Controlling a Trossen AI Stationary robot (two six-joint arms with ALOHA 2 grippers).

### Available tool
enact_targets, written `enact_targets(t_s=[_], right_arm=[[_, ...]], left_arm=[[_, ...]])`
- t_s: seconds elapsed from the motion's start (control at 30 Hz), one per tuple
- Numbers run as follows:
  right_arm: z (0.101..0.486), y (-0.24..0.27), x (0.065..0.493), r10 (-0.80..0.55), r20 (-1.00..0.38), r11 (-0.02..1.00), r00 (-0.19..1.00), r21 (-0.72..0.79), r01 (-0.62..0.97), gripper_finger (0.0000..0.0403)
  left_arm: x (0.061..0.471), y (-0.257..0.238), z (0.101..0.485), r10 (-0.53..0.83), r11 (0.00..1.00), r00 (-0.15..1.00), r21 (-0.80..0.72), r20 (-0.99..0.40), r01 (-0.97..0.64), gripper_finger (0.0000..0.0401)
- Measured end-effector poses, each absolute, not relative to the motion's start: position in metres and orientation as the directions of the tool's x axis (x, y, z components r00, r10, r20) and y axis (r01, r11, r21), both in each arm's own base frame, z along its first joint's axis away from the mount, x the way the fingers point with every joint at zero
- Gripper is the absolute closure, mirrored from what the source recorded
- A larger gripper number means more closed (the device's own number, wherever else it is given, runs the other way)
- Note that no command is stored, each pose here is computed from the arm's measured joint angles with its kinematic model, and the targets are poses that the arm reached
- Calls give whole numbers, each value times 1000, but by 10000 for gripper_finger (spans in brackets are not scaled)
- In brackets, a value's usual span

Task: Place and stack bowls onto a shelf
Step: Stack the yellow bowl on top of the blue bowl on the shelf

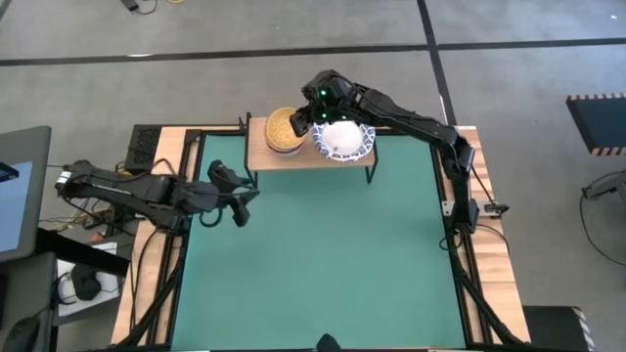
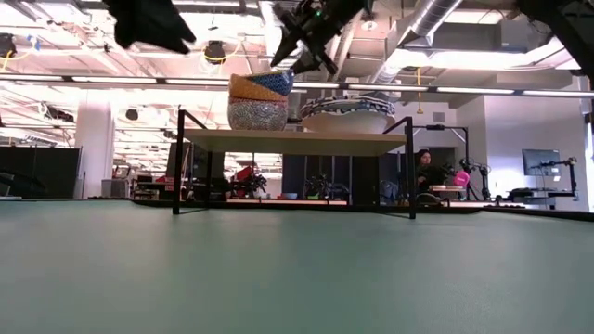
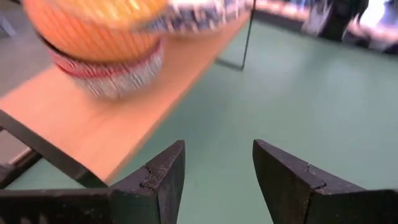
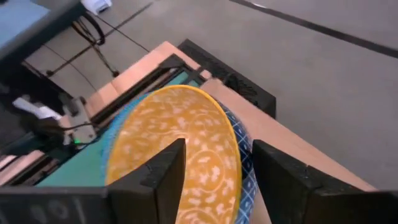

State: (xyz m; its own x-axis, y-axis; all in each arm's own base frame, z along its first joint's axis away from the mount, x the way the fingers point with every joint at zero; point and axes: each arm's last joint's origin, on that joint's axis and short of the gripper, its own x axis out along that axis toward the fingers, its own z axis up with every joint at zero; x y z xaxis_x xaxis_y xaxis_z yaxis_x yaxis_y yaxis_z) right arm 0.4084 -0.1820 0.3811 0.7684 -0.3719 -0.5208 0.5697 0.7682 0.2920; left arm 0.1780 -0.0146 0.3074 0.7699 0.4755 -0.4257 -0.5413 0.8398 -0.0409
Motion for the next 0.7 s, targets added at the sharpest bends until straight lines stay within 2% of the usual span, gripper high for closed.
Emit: enact_targets(t_s=[0.17, 0.33, 0.57, 0.7], right_arm=[[400, -161, 402, -354, -492, 793, 795, 293, 534, 200], [416, -154, 392, -393, -457, 800, 798, 258, 542, 214], [383, -170, 392, -379, -627, 761, 681, 207, 614, 238], [373, -172, 398, -369, -651, 762, 663, 196, 617, 249]], left_arm=[[148, -10, 335, 538, 809, 791, -86, -290, -582, 228], [114, -2, 350, 586, 778, 789, -141, -186, -612, 228], [100, 2, 353, 605, 764, 780, -161, -159, -625, 228], [105, 1, 351, 611, 760, 771, -139, -178, -635, 228]])
